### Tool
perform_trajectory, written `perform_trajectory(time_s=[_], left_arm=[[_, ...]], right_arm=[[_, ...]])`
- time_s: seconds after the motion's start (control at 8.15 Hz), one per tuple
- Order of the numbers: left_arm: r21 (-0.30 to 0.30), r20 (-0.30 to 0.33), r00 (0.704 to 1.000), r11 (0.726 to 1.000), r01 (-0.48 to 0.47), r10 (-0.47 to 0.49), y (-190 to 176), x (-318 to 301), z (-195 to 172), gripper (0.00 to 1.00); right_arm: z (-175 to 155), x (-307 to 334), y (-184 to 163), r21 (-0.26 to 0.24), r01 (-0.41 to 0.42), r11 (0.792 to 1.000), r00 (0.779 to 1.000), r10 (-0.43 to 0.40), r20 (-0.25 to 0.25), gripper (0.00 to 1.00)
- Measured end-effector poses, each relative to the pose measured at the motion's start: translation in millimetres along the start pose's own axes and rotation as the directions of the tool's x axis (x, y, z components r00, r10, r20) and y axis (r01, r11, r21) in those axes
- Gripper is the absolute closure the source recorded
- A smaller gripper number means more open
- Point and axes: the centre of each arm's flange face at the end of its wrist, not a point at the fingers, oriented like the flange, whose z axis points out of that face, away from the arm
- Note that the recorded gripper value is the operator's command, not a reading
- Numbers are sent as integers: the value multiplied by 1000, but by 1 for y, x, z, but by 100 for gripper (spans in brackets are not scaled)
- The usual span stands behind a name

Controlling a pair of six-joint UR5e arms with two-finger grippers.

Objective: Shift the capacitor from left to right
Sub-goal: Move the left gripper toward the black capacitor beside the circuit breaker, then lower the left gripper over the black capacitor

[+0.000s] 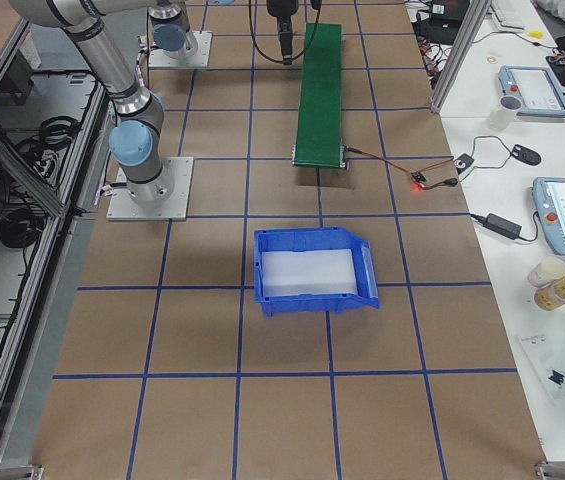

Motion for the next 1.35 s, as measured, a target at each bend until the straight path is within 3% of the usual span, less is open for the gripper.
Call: perform_trajectory(time_s=[0.25, 0.49, 0.86, 1.1, 1.35], left_arm=[[-54, 8, 999, 998, 33, -33, -3, -81, 10, 0], [-88, 76, 996, 994, 60, -53, 9, -166, 11, 0], [-114, 108, 994, 993, 11, 1, 52, -324, 21, 0], [-115, 114, 988, 989, -91, 105, 61, -403, 58, 0], [-102, 77, 984, 983, -152, 160, 68, -477, 126, 0]], right_arm=[[0, 0, 0, -3, 0, 1000, 1000, 0, -4, 0], [0, 0, 0, -4, 0, 1000, 1000, 0, -5, 0], [0, 0, 0, -4, 0, 1000, 1000, 0, -5, 0], [0, 0, 0, -4, 0, 1000, 1000, 0, -6, 0], [0, 0, 0, -3, 0, 1000, 1000, 0, -6, 0]])
